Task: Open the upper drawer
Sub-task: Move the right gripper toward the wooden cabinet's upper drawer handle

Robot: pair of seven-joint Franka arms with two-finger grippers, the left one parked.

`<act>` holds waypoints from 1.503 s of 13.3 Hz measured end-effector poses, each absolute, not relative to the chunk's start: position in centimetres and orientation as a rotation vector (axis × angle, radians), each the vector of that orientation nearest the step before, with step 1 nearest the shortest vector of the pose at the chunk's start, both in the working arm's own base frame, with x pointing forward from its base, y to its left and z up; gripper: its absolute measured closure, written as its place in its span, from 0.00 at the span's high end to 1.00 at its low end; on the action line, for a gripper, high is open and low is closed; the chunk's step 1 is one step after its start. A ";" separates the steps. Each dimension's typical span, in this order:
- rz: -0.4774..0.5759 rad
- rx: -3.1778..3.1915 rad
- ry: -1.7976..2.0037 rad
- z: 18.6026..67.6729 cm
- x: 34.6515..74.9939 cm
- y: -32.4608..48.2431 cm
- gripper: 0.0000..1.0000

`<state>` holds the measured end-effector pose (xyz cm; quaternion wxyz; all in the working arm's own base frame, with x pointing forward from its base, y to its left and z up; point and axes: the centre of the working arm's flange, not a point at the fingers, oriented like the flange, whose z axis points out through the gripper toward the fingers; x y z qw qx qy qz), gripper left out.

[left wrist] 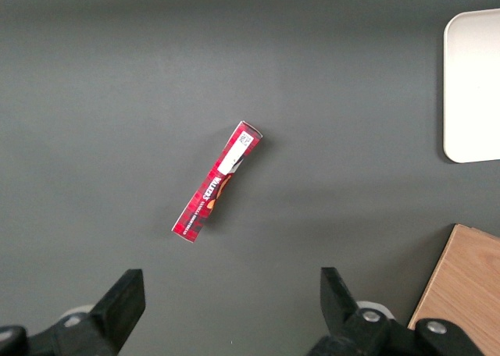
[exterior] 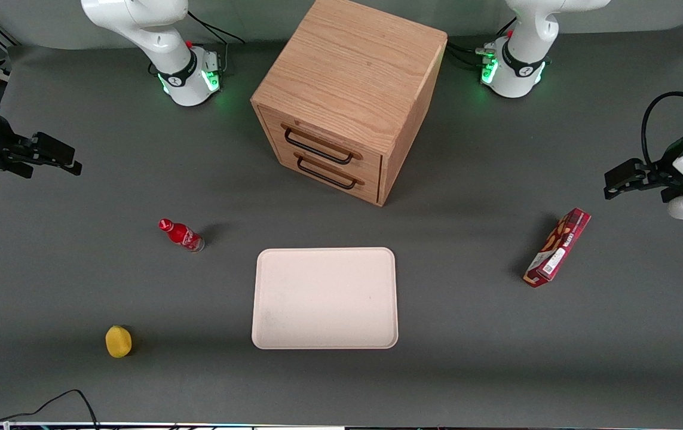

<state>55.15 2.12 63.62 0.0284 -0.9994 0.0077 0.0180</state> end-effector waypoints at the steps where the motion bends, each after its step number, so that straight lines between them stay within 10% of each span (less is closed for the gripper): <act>1: 0.055 -3.085 0.021 63.6 55.1 2.2 1.00; 20: 0.298 -2.846 -0.497 57.0 53.9 23.8 1.00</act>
